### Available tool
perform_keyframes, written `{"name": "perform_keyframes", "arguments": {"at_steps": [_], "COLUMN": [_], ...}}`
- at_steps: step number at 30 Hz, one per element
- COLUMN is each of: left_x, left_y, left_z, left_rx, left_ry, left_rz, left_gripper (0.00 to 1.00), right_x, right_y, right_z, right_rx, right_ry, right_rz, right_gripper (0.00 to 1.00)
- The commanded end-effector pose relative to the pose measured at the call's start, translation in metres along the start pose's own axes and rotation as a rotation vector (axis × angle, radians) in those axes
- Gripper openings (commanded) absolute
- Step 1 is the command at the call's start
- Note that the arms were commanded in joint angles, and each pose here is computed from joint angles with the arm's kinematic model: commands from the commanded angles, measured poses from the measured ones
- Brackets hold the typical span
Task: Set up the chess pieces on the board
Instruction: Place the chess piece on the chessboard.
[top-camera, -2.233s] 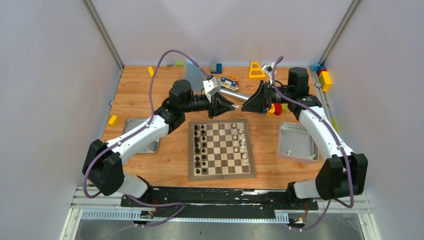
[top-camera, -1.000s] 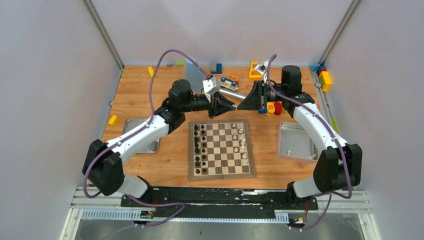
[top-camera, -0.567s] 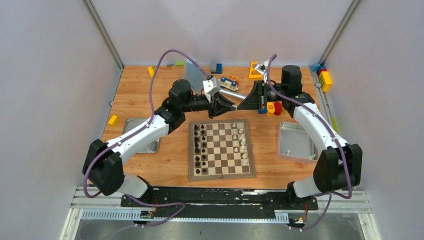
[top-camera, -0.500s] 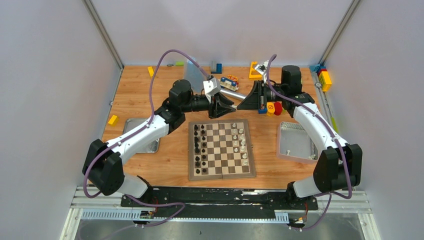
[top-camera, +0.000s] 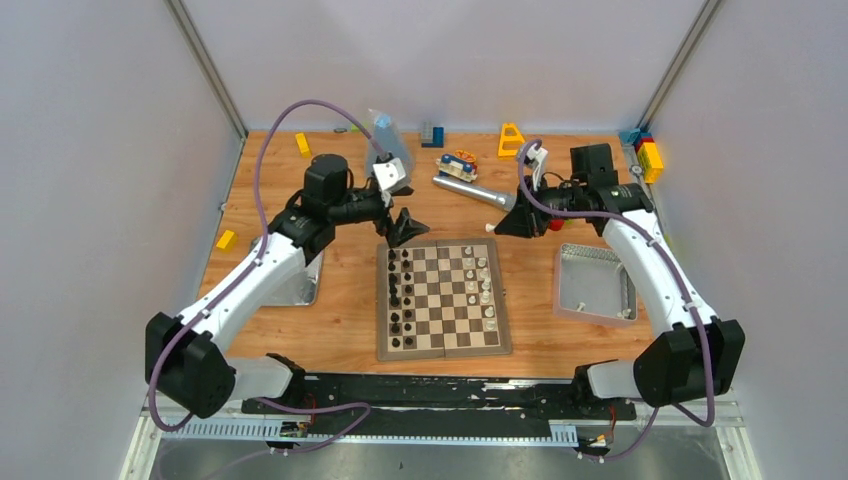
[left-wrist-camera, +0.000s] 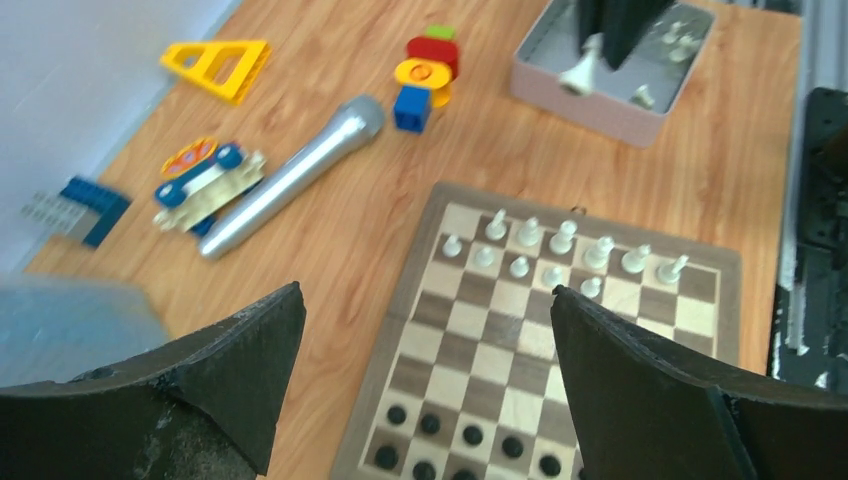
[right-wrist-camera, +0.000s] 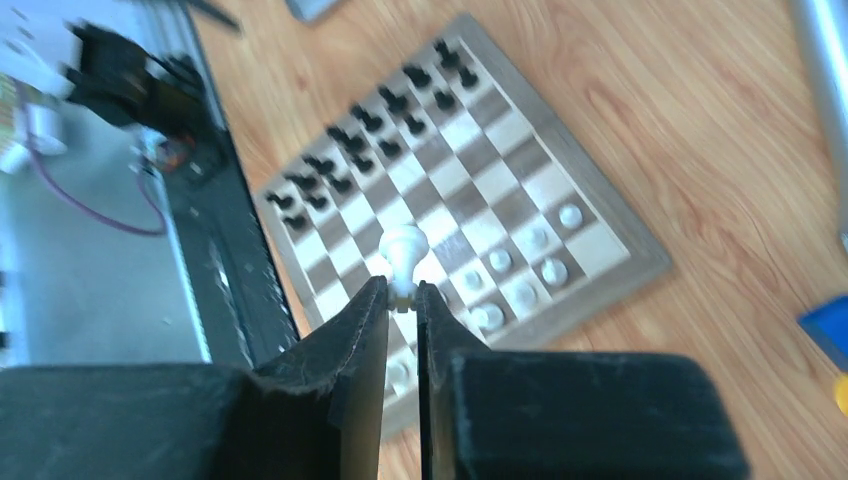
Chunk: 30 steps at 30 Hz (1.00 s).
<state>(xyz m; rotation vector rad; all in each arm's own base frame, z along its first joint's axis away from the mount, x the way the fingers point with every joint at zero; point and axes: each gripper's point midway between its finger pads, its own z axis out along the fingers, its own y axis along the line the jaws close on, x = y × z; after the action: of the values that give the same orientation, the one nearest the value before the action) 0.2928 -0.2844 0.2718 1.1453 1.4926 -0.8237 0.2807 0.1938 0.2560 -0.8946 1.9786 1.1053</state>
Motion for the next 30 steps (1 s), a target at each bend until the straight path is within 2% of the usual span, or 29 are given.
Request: {"name": "perform_keyframes", "arguments": {"at_steps": [1, 5, 9, 13, 20, 30], "left_x": [0.007, 0.015, 0.016, 0.019, 0.027, 0.028], "left_y": [0.017, 0.027, 0.035, 0.046, 0.061, 0.066], "left_z": [-0.039, -0.062, -0.077, -0.087, -0.093, -0.102], "left_rx": [-0.090, -0.160, -0.212, -0.275, -0.329, -0.369], "left_ry": [0.097, 0.181, 0.220, 0.254, 0.297, 0.303], "left_rz": [0.018, -0.030, -0.049, -0.051, -0.064, -0.055], "left_gripper": [1.00, 1.00, 1.00, 1.00, 1.00, 1.00], "right_x": [0.053, 0.089, 0.128, 0.162, 0.208, 0.227], "right_y": [-0.004, 0.004, 0.019, 0.038, 0.050, 0.048], "right_z": [-0.017, -0.020, -0.018, -0.011, 0.003, 0.022], "right_rx": [0.118, 0.142, 0.140, 0.111, 0.078, 0.108], "right_ry": [0.222, 0.372, 0.551, 0.674, 0.836, 0.990], "right_rz": [-0.144, -0.214, -0.282, -0.340, -0.417, -0.465], "right_gripper": [0.00, 0.00, 0.00, 0.00, 0.00, 0.01]}}
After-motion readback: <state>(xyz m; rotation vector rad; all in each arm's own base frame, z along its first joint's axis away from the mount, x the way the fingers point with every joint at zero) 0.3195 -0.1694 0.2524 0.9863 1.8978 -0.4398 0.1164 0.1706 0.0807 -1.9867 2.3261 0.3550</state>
